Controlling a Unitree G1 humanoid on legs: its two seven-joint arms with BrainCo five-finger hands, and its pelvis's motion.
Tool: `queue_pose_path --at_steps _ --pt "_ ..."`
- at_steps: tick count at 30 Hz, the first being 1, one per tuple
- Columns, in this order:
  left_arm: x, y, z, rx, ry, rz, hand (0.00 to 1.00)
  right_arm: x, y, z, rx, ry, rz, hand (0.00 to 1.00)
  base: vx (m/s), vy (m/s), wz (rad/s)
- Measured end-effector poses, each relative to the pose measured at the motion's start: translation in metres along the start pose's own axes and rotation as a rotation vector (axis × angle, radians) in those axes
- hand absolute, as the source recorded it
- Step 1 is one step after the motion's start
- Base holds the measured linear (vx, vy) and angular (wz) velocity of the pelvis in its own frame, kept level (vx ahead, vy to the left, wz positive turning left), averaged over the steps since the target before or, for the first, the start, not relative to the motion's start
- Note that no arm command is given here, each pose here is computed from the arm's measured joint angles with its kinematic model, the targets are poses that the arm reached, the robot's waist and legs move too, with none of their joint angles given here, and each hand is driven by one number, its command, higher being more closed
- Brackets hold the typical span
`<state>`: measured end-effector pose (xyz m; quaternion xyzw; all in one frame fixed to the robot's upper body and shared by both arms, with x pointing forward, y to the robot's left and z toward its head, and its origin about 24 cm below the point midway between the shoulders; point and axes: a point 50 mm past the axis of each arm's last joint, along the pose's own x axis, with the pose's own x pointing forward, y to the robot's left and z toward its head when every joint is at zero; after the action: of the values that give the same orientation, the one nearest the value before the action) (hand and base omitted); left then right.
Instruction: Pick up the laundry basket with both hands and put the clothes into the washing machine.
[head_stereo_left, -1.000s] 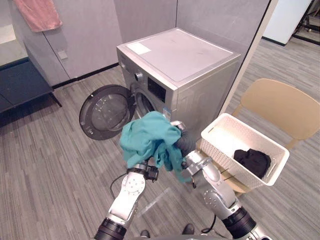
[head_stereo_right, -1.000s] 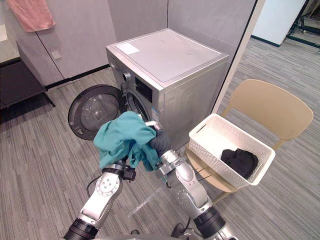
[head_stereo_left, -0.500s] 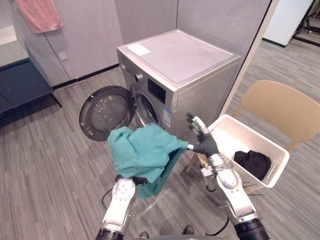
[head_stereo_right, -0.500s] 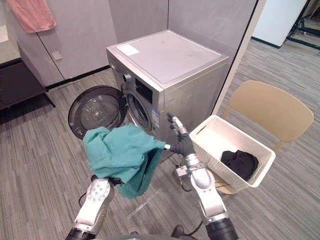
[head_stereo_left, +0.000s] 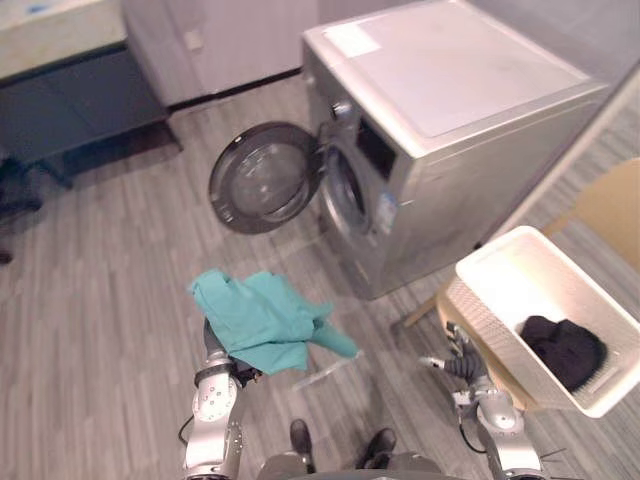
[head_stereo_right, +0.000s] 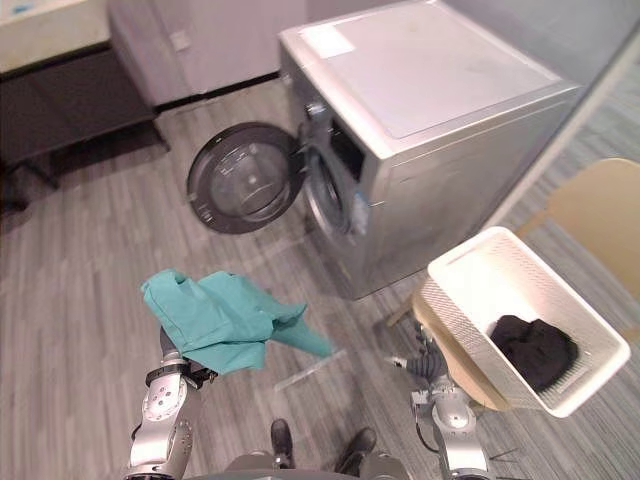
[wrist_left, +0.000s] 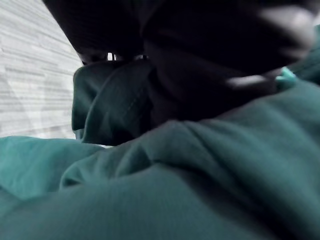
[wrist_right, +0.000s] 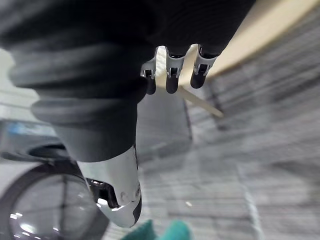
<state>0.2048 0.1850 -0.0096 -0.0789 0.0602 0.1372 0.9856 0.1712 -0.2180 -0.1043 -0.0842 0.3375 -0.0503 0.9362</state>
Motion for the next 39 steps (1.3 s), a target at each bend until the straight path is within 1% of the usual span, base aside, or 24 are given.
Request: queue_pose_path --at_steps 4,7,9,11,14,18,23,25,28,33,35,37,39 --pt "-0.012 0.006 -0.014 -0.024 0.076 -0.007 1.00 -0.005 0.004 -0.038 0.064 0.185 -0.041 0.00 0.07 0.085 0.28" --pt "-0.014 0.007 -0.016 -0.020 0.095 -0.018 1.00 -0.021 0.003 -0.062 0.077 0.261 -0.064 0.00 0.14 0.122 0.55" --pt "-0.013 0.011 -0.015 0.004 0.093 -0.020 1.00 -0.025 0.006 -0.067 0.133 0.267 -0.079 0.00 0.26 0.086 0.39" --pt "-0.009 0.013 -0.010 0.025 0.075 -0.029 1.00 -0.025 0.009 -0.066 0.149 0.265 -0.083 0.00 0.24 0.014 0.28" --pt "0.001 0.001 -0.002 0.017 0.039 -0.070 1.00 -0.027 0.010 -0.070 0.211 0.283 -0.119 0.00 0.30 -0.036 0.38" --pt "0.007 -0.016 0.003 -0.018 0.016 -0.104 1.00 -0.036 0.009 -0.082 0.229 0.319 -0.133 0.00 0.51 -0.127 0.59" --pt "-0.006 -0.022 0.008 -0.092 -0.014 -0.080 1.00 -0.027 -0.006 -0.058 0.213 0.211 -0.162 0.00 0.63 -0.224 -0.08" --pt "-0.008 -0.025 0.008 -0.101 -0.009 -0.091 1.00 -0.024 -0.005 -0.045 0.215 0.155 -0.155 0.00 0.48 -0.099 -0.72" --pt "-0.008 -0.030 0.009 -0.125 -0.018 -0.094 1.00 -0.024 -0.007 -0.042 0.241 0.146 -0.189 0.00 0.45 -0.031 -0.56" --pt "-0.008 -0.029 0.012 -0.122 -0.027 -0.091 1.00 -0.033 -0.010 -0.054 0.236 0.194 -0.220 0.00 0.35 0.192 -0.98" --pt "-0.012 -0.032 0.008 -0.131 -0.010 -0.088 1.00 -0.036 -0.016 -0.057 0.220 0.198 -0.242 0.00 0.30 0.358 -1.24" --pt "-0.009 -0.030 0.006 -0.095 0.005 -0.103 1.00 -0.040 -0.001 -0.065 0.257 0.236 -0.231 0.00 0.28 0.366 -0.82" --pt "-0.010 -0.029 0.005 -0.086 0.006 -0.105 1.00 -0.043 0.003 -0.070 0.265 0.253 -0.232 0.00 0.23 0.301 -0.68"
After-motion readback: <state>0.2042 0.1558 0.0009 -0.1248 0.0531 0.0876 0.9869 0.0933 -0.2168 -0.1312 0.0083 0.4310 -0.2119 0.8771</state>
